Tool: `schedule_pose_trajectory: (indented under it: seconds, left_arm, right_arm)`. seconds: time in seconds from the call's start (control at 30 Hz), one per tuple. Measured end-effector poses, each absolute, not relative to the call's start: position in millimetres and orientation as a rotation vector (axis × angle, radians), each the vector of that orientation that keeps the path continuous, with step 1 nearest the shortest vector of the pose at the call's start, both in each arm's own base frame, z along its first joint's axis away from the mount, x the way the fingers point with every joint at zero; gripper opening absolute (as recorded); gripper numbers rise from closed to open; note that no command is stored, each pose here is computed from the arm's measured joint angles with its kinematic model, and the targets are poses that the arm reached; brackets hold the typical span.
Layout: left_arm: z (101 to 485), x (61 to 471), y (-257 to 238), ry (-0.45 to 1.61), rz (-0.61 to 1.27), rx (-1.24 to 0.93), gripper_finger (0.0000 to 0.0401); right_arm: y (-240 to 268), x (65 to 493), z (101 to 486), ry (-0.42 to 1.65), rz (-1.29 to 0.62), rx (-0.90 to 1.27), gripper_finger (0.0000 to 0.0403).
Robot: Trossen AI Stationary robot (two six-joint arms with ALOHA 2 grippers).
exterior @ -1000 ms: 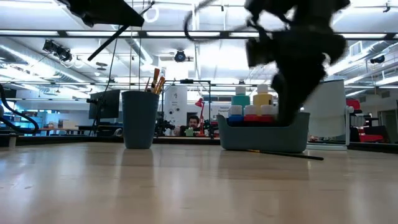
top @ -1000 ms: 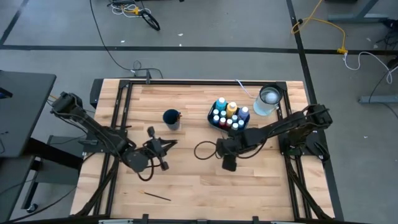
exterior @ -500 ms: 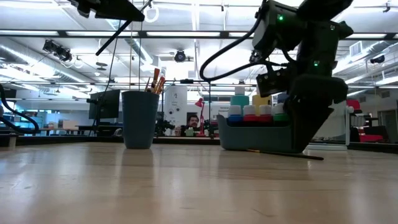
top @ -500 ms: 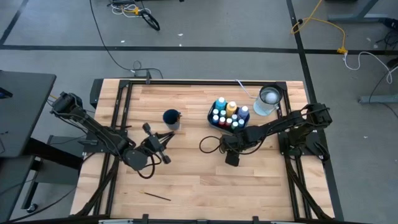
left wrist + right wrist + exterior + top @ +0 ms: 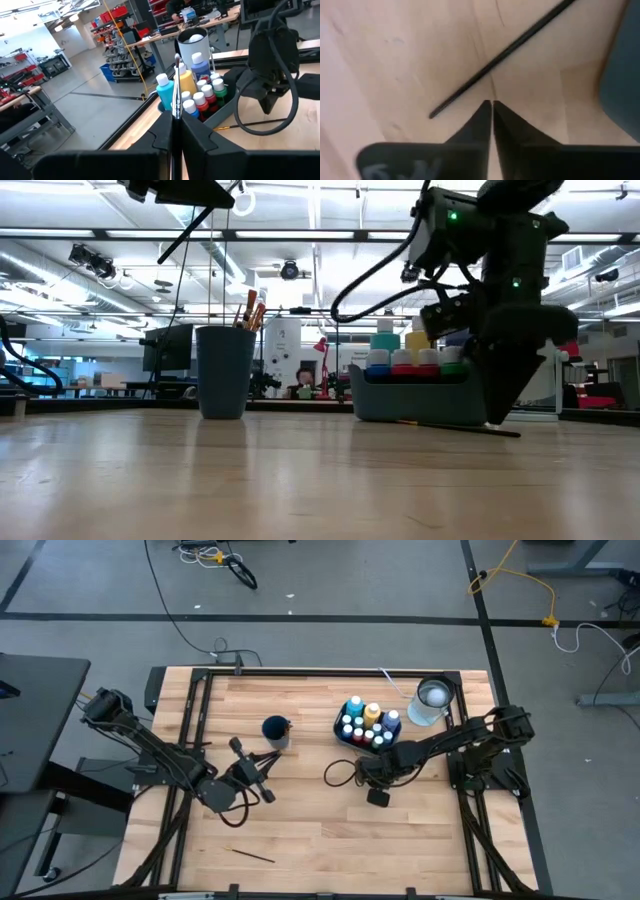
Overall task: Pick & Place Paint Supplies
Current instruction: Put the silver paintbrush into the blue cup
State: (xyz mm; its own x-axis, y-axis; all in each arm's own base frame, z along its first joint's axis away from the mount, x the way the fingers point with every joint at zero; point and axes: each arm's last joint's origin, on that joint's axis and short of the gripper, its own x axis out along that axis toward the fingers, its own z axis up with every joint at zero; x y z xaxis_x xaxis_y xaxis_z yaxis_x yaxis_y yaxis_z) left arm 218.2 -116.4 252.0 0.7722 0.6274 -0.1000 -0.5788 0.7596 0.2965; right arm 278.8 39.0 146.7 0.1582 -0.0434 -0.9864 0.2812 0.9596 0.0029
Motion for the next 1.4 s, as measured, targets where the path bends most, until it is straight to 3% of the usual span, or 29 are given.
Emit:
schedule_pose_trajectory:
  seconds: [0.1, 0.4, 0.6, 0.7, 0.9, 1.0, 1.1, 1.4]
  left_arm:
    - [252, 218, -116, 0.200, 0.661, 0.261, 0.0026]
    - [252, 218, -116, 0.195, 0.663, 0.245, 0.0024]
    - [252, 218, -116, 0.191, 0.664, 0.236, 0.0027]
    - [252, 218, -116, 0.191, 0.664, 0.235, 0.0026]
    - [252, 218, -116, 0.176, 0.662, 0.189, 0.0024]
    - [252, 219, -117, 0.175, 0.651, 0.178, 0.0027]
    - [252, 219, -117, 0.173, 0.640, 0.164, 0.0024]
    - [252, 219, -117, 0.170, 0.641, 0.154, 0.0024]
  right_arm:
    - [43, 283, 152, 1.377, -0.207, 0.219, 0.0011]
    - [69, 287, 163, 1.358, -0.146, 0.315, 0.0121]
    - [81, 284, 162, 1.360, -0.090, 0.233, 0.0172]
    - [82, 282, 162, 1.373, -0.076, 0.203, 0.0155]
    - [85, 281, 161, 1.389, -0.072, 0.252, 0.0055]
    - [87, 282, 162, 1.376, -0.078, 0.251, 0.0034]
    - [88, 282, 160, 1.359, -0.080, 0.243, 0.0041]
    - [87, 283, 160, 1.329, -0.107, 0.188, 0.0125]
